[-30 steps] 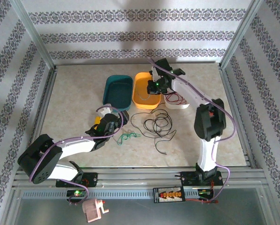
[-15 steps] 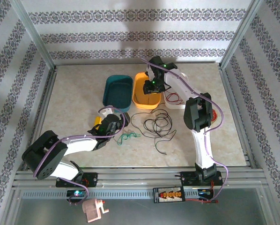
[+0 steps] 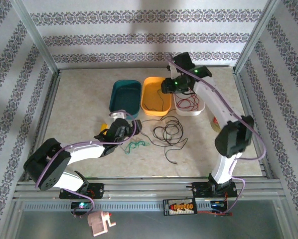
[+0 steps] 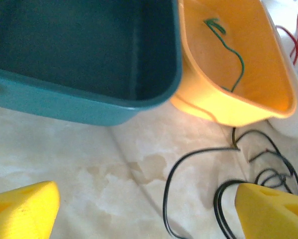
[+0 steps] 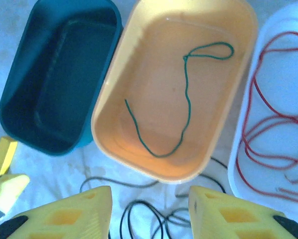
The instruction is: Untangle the cables
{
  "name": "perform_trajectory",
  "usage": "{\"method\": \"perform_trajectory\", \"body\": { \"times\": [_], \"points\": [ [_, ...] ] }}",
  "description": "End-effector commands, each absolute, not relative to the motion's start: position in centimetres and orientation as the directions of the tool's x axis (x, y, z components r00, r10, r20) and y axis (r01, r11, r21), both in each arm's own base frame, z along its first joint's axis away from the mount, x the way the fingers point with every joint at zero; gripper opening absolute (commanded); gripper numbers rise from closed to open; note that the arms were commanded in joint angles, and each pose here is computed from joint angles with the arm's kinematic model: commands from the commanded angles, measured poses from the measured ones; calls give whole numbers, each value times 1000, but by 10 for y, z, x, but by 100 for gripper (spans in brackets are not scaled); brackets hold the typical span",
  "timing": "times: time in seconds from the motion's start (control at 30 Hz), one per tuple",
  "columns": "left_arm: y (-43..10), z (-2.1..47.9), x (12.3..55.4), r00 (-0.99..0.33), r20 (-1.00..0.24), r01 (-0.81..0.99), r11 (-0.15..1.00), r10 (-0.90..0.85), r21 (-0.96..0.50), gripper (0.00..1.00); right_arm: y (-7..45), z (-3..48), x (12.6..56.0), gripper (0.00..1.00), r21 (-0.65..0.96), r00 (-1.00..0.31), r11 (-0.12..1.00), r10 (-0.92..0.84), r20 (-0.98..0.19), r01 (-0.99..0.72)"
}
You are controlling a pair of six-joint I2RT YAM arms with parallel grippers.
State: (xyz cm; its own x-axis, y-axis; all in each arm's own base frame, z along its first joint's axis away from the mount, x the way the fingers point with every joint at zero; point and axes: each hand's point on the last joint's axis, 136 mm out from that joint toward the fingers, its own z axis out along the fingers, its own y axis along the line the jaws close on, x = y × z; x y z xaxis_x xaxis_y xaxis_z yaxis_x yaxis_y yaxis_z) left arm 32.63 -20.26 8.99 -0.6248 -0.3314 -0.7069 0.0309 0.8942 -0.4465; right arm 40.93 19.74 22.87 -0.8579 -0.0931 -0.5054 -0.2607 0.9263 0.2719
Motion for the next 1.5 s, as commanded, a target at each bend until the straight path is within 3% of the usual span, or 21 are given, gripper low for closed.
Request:
{"method": "perform_trajectory", "body": {
  "times": [0.0,0.23,0.53,0.9,1.33,1.47],
  "points": [
    [-209,90,307,-700,-692,139,919,-173,-369,90,199,199,382,44,287,-889,926,-95,-449,-244],
    [-203,88,253,-785,-620,237,921,-6,-309,88,189,159,333,44,294,-923,934,-82,-376,-203],
    [-199,85,200,-862,-502,287,881,66,-377,86,198,148,321,44,318,-932,922,-106,-345,-222],
    [-205,65,212,-841,-516,353,886,160,-300,84,204,150,328,44,332,-932,916,-105,-348,-227],
    [-220,75,250,-755,-634,394,889,168,-234,59,206,149,322,43,343,-935,909,-117,-335,-237],
    [-226,79,262,-735,-664,386,890,137,-244,41,208,148,321,43,350,-936,905,-123,-330,-242]
  ]
}}
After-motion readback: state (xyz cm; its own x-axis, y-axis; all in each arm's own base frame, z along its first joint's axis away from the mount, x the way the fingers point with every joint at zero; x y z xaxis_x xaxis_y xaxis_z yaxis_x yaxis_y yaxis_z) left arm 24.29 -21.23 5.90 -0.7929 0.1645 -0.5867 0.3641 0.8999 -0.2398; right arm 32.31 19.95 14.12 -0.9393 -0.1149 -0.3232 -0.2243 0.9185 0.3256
